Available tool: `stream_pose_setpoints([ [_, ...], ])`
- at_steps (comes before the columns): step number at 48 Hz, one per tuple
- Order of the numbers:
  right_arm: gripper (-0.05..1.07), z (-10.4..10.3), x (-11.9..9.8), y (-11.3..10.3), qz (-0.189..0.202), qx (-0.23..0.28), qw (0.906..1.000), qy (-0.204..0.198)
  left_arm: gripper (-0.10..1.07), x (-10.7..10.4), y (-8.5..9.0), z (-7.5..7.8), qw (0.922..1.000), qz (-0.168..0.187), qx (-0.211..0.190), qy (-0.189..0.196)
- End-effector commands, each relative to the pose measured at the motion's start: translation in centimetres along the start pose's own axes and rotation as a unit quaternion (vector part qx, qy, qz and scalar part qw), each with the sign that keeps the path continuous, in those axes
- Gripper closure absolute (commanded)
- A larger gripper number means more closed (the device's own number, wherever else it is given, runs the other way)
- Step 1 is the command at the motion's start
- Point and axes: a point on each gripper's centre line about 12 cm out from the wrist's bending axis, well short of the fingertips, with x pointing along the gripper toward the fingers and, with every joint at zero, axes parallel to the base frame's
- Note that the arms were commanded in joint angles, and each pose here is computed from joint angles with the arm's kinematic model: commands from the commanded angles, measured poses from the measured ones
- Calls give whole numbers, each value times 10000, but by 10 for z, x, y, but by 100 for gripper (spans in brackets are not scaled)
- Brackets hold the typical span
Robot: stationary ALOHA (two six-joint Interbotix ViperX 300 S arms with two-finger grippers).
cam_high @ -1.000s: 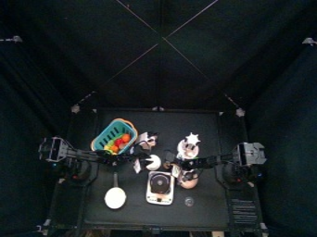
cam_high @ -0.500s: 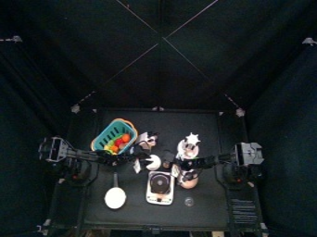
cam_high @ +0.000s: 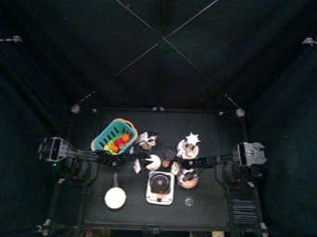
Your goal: Grabb eggshell half from table
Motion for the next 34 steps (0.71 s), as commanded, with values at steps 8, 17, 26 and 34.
stream_pose_setpoints([
  [8, 75, 28, -26, -4, -52, 88, 9985, -542, 24, -3, -3, 9, 9999, -51, -14, -141],
  [17, 72, 26, -24, 1, 109, 40, 9987, -488, 24, -4, -3, 7, 9999, -50, -6, -118],
  [26, 54, 21, -22, 4, 334, 137, 9986, -377, 24, -5, 0, 7, 9999, -17, -23, -127],
  [34, 46, 14, -20, 5, 415, 65, 9987, -278, 24, -6, 0, 11, 9998, -18, -63, -185],
])
